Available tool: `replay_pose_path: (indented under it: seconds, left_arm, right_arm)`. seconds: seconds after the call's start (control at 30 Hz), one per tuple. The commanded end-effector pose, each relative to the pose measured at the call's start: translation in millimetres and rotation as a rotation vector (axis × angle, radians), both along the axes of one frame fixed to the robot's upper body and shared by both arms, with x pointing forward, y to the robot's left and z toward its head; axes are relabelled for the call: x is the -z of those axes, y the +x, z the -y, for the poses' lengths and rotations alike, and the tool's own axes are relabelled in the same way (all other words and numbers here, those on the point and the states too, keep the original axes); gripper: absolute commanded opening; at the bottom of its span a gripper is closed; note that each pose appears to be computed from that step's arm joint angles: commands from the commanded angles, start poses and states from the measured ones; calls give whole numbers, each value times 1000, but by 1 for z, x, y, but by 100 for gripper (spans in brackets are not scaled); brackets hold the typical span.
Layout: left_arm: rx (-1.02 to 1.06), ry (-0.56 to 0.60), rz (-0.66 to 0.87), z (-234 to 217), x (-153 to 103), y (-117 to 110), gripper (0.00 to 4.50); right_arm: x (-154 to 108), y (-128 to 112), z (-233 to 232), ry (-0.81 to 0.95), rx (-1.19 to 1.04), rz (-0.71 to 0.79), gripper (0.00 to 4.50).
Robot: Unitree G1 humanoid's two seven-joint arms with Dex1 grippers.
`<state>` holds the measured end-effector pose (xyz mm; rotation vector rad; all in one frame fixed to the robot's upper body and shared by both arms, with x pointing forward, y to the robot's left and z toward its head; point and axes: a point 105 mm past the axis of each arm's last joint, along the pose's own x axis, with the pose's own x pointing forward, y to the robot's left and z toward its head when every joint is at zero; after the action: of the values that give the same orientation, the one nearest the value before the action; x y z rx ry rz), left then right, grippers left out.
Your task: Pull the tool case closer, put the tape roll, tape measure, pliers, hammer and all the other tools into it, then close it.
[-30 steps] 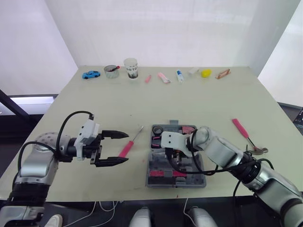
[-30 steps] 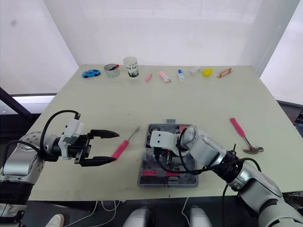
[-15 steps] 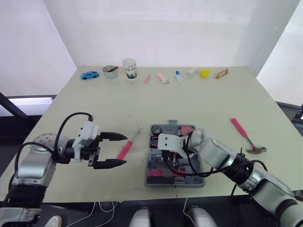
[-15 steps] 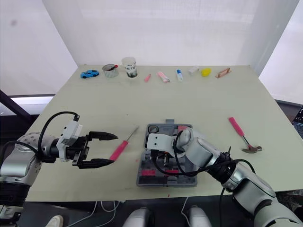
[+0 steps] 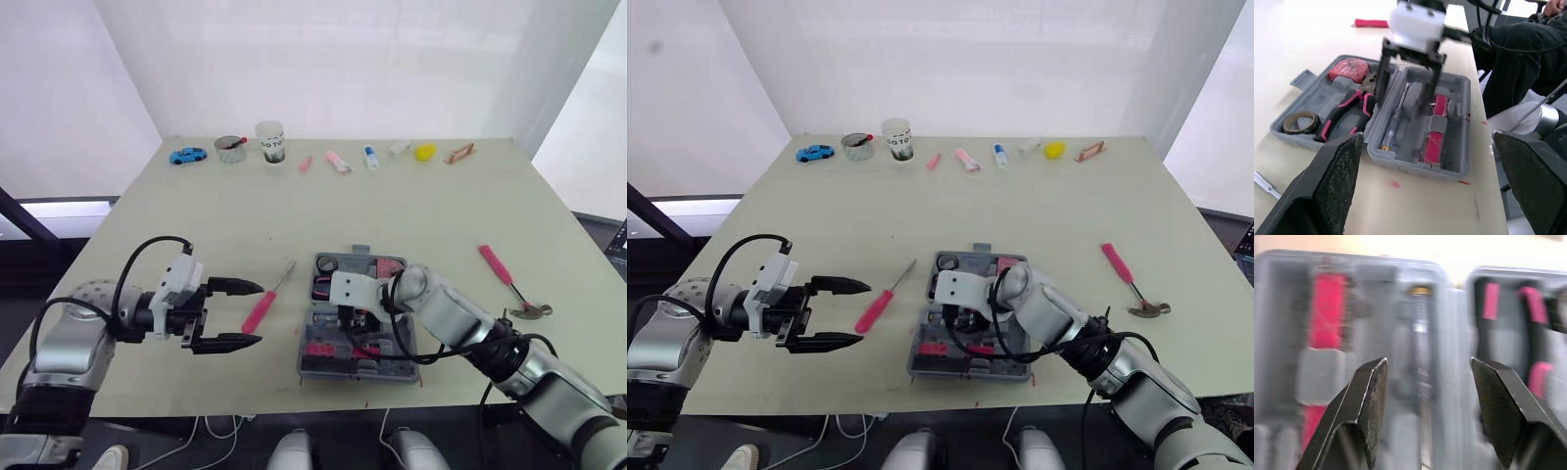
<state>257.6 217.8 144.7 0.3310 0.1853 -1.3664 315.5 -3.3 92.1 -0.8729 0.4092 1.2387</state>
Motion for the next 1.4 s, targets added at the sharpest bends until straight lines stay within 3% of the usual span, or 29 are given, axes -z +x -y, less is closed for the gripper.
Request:
replay_pose_path:
  seconds: [0.03, 0.13, 0.2, 0.3, 0.5, 0.67, 0.93, 1.2, 1.27, 1.4]
  left_arm:
    - [9, 1, 56, -1, -13, 0, 450]
    - [6, -5, 65, 1, -15, 2, 450]
    - [4, -9, 69, 1, -15, 3, 450]
    - [5, -12, 71, 2, -15, 4, 450]
    - [5, -15, 77, 3, -15, 6, 450]
    - [2, -16, 78, 3, -14, 6, 450]
    - [-5, -17, 82, 2, -14, 6, 450]
    - [-9, -22, 75, 3, -11, 4, 450]
    - [-16, -28, 73, 4, -11, 5, 450]
    - [-63, -62, 88, 3, -11, 11, 450]
  right_arm:
    - [-23, 1, 2, 83, 13, 49, 295]
    - [-28, -3, 3, 170, 27, 11, 206]
    - [-28, -5, 3, 212, 8, 12, 108]
    - [-22, -7, 3, 268, -22, 7, 11]
    - [-8, -5, 5, 297, 7, -32, 11]
    - [18, 0, 9, 279, 50, -71, 11]
    - [56, 1, 22, 184, 86, -107, 11]
    - [76, -4, 35, 119, 108, -157, 11]
    - [67, -3, 25, 203, 117, -157, 11]
    - [22, 6, 4, 462, 114, -87, 11]
